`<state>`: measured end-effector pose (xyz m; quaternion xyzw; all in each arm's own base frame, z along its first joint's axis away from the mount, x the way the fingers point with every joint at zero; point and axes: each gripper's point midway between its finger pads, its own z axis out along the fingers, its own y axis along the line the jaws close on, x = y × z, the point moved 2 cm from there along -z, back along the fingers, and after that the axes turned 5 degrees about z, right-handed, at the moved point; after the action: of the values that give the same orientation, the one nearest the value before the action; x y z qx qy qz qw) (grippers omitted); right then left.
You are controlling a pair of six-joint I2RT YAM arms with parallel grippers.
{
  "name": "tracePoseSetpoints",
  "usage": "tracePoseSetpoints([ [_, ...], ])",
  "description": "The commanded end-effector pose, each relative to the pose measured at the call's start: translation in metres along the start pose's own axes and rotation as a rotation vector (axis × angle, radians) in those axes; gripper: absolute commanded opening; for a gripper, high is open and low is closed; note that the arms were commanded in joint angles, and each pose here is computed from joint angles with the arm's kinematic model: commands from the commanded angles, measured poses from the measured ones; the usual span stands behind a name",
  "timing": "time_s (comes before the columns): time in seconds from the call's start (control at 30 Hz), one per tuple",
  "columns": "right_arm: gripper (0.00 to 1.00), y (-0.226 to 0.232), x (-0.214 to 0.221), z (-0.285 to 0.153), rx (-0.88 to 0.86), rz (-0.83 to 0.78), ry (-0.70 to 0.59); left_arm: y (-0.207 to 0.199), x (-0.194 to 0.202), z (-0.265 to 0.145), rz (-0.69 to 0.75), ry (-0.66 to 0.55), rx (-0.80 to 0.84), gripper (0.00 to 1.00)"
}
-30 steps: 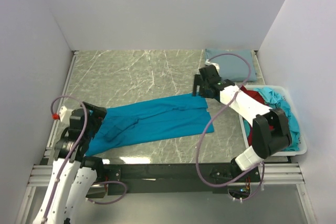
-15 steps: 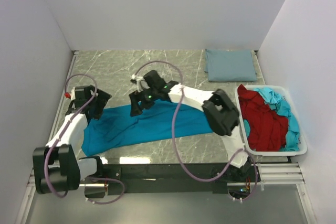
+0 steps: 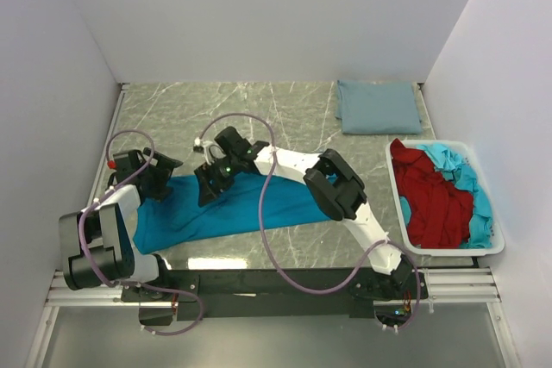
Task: Fold and stack the t-shirts
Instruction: Fold the tshirt
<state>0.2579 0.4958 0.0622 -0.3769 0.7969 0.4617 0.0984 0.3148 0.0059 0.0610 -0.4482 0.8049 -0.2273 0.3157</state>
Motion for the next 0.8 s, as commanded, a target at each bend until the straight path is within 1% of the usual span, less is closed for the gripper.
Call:
tracePoseSetpoints([
  [0.0,0.85,0.035,0.012,-0.011,-0.068,-0.068,0.011,0.012,0.008,0.005,0.028,0.031,0.002,1.00],
  [0.03,0.85,0.038,0.013,-0.012,-0.077,-0.088,0.000,0.014,0.008,0.006,0.030,0.035,-0.003,1.00],
  [0.07,0.85,0.034,0.028,-0.013,-0.069,-0.069,0.021,0.015,0.008,0.006,0.030,0.034,-0.007,0.99],
  [0.13,0.85,0.046,0.030,-0.024,-0.088,-0.099,0.006,0.019,0.007,0.007,0.032,0.032,-0.026,0.99],
  [0.17,0.85,0.042,0.047,-0.025,-0.079,-0.077,0.029,0.019,0.007,0.006,0.037,0.030,-0.027,1.00],
  [0.23,0.85,0.057,0.044,-0.038,-0.082,-0.117,-0.023,0.021,0.006,0.006,0.042,0.023,-0.038,0.99],
  [0.27,0.85,0.053,0.061,-0.040,-0.068,-0.100,-0.008,0.020,0.004,0.006,0.043,0.019,-0.038,0.99],
  [0.3,0.85,0.064,0.056,-0.052,-0.065,-0.129,-0.045,0.019,0.004,0.005,0.049,0.017,-0.037,0.99],
  [0.33,0.85,0.057,0.064,-0.055,-0.023,-0.117,-0.060,0.020,0.003,0.004,0.050,0.016,-0.044,0.99],
  [0.4,0.86,0.068,0.060,-0.070,-0.008,-0.143,-0.100,0.018,0.001,0.002,0.057,0.006,-0.042,0.99],
  [0.47,0.86,0.066,0.064,-0.077,0.026,-0.149,-0.113,0.021,0.002,-0.001,0.057,0.006,-0.060,0.99],
  [0.5,0.86,0.068,0.055,-0.082,0.042,-0.167,-0.154,0.018,0.000,-0.004,0.060,-0.006,-0.055,0.99],
  [0.57,0.85,0.064,0.054,-0.087,0.086,-0.154,-0.168,0.021,-0.001,-0.007,0.054,-0.015,-0.073,0.99],
  [0.6,0.86,0.058,0.047,-0.091,0.147,-0.144,-0.204,0.019,-0.003,-0.010,0.055,-0.028,-0.073,1.00],
  [0.67,0.86,0.045,0.042,-0.102,0.254,-0.082,-0.228,0.020,-0.004,-0.016,0.045,-0.041,-0.093,0.99],
  [0.7,0.86,0.024,0.033,-0.114,0.369,-0.045,-0.271,0.015,-0.006,-0.022,0.041,-0.061,-0.077,0.99],
  [0.77,0.87,0.008,0.030,-0.131,0.457,0.027,-0.287,0.011,-0.007,-0.029,0.034,-0.077,-0.068,0.99],
])
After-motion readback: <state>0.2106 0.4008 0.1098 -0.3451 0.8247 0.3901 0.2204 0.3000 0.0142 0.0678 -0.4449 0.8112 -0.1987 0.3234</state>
